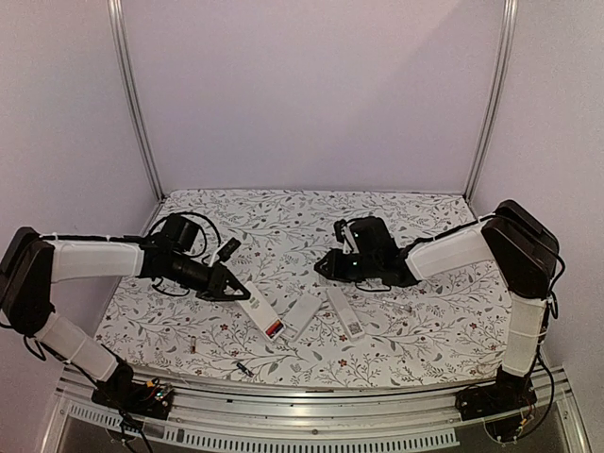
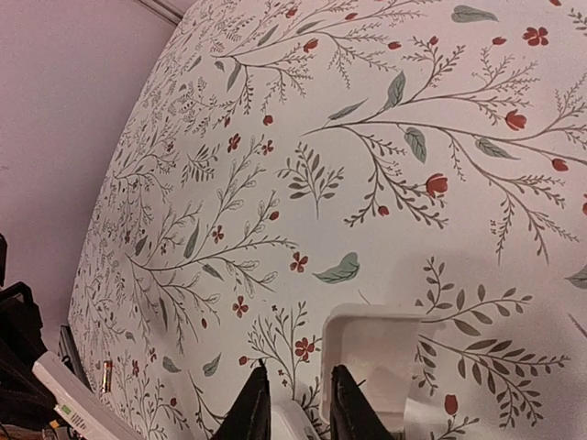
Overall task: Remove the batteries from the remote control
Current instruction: Place the battery cover at the center of the board, then place the remote control without the battery cover at the corner of the board.
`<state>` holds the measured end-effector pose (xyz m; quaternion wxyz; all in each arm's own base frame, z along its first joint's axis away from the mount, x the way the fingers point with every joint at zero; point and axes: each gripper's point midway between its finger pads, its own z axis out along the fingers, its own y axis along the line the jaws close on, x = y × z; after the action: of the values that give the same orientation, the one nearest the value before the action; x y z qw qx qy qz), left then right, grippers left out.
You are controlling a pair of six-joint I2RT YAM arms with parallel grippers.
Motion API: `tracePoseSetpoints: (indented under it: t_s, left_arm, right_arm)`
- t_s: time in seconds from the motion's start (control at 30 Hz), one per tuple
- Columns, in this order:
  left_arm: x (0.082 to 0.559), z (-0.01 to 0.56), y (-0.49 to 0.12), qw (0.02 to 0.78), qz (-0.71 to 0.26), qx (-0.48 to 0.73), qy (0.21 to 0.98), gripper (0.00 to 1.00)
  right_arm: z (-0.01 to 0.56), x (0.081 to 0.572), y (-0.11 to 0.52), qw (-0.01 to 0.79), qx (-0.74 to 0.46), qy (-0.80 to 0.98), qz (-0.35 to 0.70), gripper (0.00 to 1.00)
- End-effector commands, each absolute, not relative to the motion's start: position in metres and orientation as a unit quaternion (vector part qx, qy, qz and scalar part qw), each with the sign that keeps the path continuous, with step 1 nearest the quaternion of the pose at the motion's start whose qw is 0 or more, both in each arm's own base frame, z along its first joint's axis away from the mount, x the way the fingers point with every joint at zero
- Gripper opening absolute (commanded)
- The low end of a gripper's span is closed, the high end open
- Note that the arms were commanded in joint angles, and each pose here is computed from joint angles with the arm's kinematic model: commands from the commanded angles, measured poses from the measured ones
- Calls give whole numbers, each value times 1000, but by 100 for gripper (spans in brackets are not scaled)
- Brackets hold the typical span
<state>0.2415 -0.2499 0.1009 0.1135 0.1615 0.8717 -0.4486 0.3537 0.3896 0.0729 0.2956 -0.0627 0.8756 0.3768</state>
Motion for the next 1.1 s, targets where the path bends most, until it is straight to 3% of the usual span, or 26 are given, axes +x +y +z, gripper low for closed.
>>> tracePoseSetpoints:
  t_s: [0.0, 0.43, 0.63, 1.07]
  left_arm:
    - [221, 105, -261, 97, -466, 176, 861, 0]
    - [185, 80, -261, 33, -475, 139, 868, 0]
    - [187, 70, -266, 20, -480, 132, 867, 0]
    - [187, 14, -243, -3, -390, 83, 917, 5]
  right_arm:
    - [55, 358, 381, 286, -60, 892, 345, 25]
    - [70, 355, 364, 308, -62, 894, 319, 52]
    - [87, 345, 350, 321, -61, 889, 321, 59]
    - [117, 314, 293, 366, -9, 878, 308, 78]
